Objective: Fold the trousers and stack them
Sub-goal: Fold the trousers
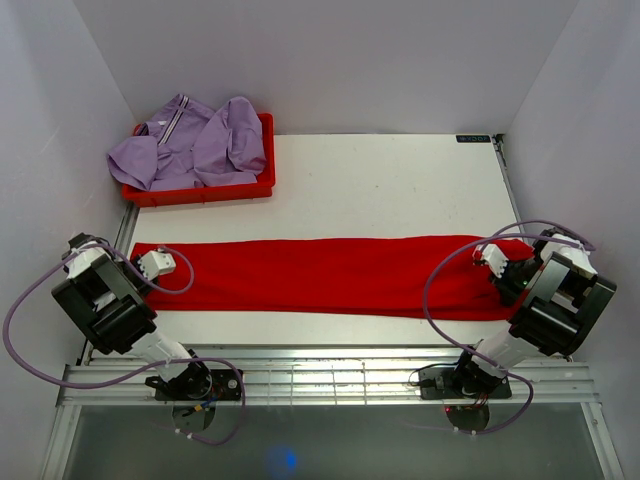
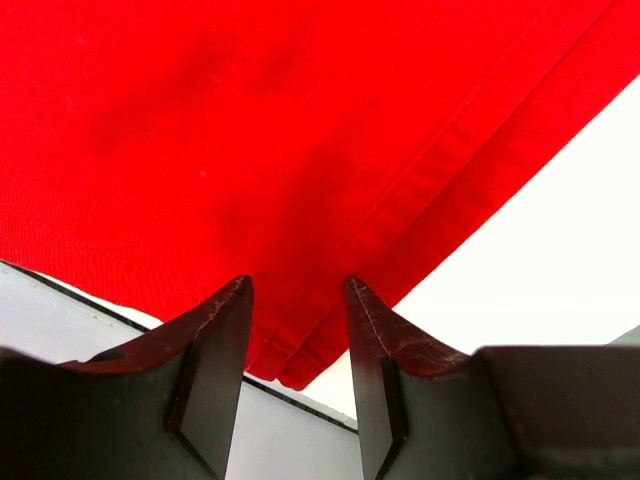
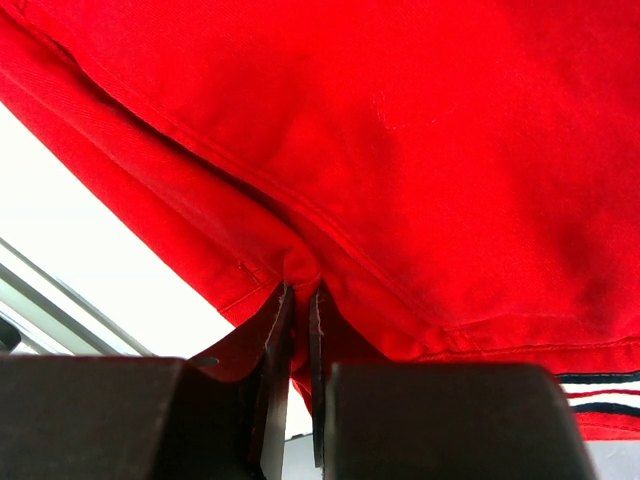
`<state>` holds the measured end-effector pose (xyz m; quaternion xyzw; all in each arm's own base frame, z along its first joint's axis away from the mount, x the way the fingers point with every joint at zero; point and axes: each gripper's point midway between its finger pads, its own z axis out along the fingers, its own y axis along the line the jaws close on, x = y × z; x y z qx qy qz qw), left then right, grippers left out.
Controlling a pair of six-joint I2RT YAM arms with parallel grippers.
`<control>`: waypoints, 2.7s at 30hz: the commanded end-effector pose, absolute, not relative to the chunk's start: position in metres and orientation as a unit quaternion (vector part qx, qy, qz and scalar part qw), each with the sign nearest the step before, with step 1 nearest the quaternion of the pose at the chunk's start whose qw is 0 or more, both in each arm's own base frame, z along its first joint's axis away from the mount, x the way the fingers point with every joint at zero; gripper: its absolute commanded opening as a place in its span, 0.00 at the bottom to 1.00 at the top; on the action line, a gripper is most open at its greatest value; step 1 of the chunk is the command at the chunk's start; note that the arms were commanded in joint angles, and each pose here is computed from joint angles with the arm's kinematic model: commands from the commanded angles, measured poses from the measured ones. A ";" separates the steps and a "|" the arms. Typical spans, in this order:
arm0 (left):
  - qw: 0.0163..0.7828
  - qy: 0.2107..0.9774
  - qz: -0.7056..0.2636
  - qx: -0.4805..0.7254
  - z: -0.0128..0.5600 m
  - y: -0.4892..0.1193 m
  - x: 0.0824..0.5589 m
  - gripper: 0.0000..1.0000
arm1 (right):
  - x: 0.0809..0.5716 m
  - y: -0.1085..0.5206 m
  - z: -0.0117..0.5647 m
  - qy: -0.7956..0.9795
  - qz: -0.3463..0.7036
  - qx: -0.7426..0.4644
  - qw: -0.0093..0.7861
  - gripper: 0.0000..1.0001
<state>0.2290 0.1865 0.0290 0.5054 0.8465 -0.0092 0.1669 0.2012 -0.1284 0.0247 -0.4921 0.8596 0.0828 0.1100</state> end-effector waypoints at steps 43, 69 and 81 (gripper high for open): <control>0.172 0.861 -0.051 0.475 0.066 0.200 0.219 0.00 | 0.189 -0.154 -0.007 0.883 0.039 -0.468 0.017 0.08; 0.230 0.831 0.002 0.507 0.040 0.193 0.237 0.59 | 0.192 -0.151 -0.001 0.882 0.046 -0.468 0.021 0.08; 0.213 0.829 0.019 0.517 0.024 0.206 0.249 0.48 | 0.185 -0.155 -0.010 0.885 0.039 -0.464 -0.002 0.08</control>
